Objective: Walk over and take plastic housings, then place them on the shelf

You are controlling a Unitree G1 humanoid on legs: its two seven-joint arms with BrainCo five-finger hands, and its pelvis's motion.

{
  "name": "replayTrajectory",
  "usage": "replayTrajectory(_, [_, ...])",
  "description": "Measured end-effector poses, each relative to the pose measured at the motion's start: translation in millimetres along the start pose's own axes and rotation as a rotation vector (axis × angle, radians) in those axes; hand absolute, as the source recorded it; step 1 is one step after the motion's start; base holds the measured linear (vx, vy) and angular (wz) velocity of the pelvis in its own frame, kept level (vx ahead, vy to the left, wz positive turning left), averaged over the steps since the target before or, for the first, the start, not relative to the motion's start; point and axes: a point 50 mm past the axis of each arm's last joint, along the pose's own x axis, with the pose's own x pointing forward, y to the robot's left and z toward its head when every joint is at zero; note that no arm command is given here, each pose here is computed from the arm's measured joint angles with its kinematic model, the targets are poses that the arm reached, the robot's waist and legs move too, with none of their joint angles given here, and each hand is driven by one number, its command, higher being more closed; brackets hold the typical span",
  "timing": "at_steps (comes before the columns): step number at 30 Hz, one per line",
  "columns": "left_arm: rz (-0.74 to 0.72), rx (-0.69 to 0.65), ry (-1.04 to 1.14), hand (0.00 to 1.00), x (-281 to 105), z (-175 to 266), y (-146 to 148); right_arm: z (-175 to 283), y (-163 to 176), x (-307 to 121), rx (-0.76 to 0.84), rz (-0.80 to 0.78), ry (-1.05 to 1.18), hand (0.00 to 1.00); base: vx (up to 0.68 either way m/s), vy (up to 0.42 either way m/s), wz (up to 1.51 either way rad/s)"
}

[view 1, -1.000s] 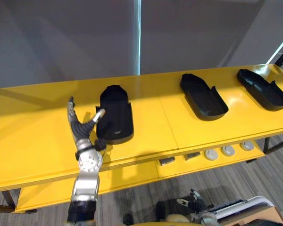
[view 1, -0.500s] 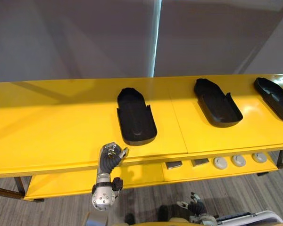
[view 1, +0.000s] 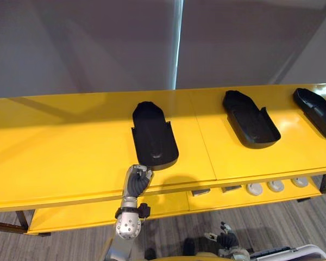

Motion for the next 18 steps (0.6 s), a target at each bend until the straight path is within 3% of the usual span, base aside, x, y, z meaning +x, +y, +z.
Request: replayTrajectory(18, [-0.256, -0.049, -0.070, 1.00, -16, 15, -38, 9, 4, 4, -0.012, 0.001, -0.020, 0.00, 0.00, 0.001, 0.00])
